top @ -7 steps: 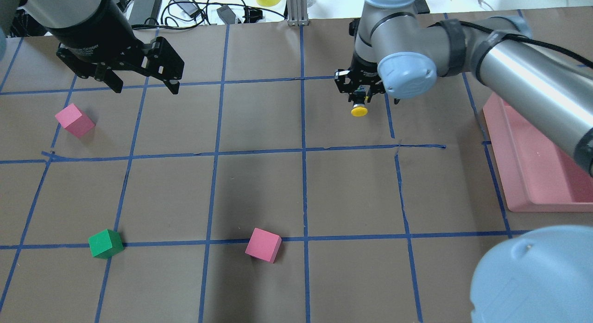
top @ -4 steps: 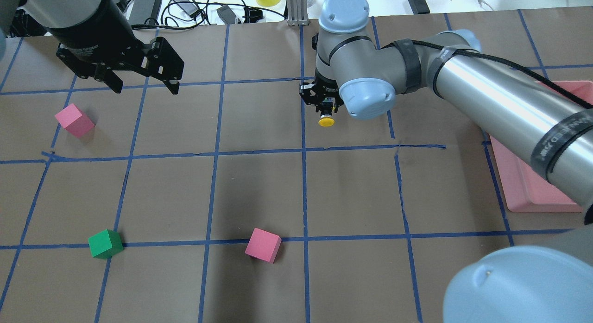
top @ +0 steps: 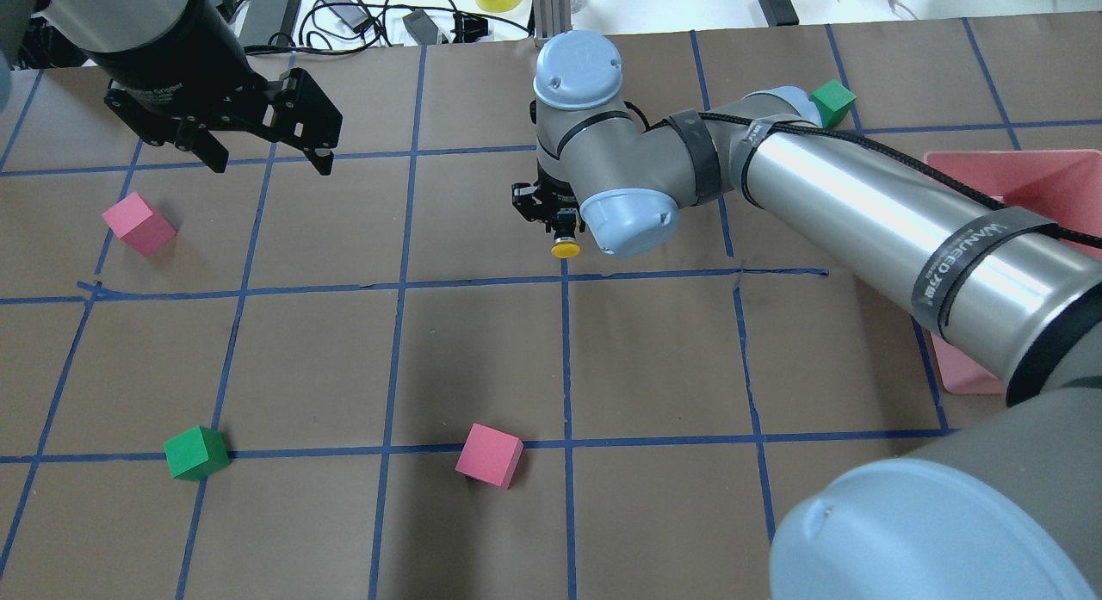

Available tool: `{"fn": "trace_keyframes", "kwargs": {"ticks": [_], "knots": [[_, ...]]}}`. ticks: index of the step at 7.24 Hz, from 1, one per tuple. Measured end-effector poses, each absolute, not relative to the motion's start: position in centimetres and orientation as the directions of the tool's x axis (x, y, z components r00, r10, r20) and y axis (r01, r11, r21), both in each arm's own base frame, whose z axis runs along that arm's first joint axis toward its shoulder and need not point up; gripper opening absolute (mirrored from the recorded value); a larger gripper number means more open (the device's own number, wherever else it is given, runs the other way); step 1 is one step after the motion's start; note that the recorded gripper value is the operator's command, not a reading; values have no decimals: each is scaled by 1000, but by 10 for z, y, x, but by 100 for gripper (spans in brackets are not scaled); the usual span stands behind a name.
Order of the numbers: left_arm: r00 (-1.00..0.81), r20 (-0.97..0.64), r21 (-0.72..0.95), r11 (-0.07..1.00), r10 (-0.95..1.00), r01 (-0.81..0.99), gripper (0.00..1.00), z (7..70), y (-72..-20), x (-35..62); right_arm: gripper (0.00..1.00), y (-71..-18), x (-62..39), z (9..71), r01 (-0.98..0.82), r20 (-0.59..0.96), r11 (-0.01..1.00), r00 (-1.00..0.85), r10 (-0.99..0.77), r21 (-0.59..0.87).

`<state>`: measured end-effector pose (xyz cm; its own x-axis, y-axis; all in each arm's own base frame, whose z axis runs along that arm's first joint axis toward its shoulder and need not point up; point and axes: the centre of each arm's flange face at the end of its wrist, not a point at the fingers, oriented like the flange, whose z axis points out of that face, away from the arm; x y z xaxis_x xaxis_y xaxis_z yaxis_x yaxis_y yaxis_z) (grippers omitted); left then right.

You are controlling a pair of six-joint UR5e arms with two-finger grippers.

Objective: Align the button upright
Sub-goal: 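Carry the switch toward the table center and lower it with the right gripper, then release the switch on the table and raise the right gripper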

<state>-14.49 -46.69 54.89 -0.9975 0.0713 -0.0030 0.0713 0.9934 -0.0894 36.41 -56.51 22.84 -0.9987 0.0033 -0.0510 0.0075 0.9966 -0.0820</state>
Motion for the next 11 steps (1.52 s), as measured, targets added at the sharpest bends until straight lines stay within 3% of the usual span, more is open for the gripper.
{"fn": "trace_keyframes", "kwargs": {"ticks": [7,9,10,11], "knots": [[-997,-3,-89,993,71,71,100,549,-467,-145,0,-550,381,200,5,-52,997,-999,1,-81],[-997,-3,-89,993,71,71,100,549,-467,-145,36,-548,380,197,6,-51,997,-999,2,-76],[-997,-3,-89,993,71,71,100,549,-467,-145,42,-547,380,196,8,-50,997,-999,4,-76],[-997,-3,-89,993,71,71,100,549,-467,-145,61,-546,379,196,8,-49,997,-999,4,-74]]}}
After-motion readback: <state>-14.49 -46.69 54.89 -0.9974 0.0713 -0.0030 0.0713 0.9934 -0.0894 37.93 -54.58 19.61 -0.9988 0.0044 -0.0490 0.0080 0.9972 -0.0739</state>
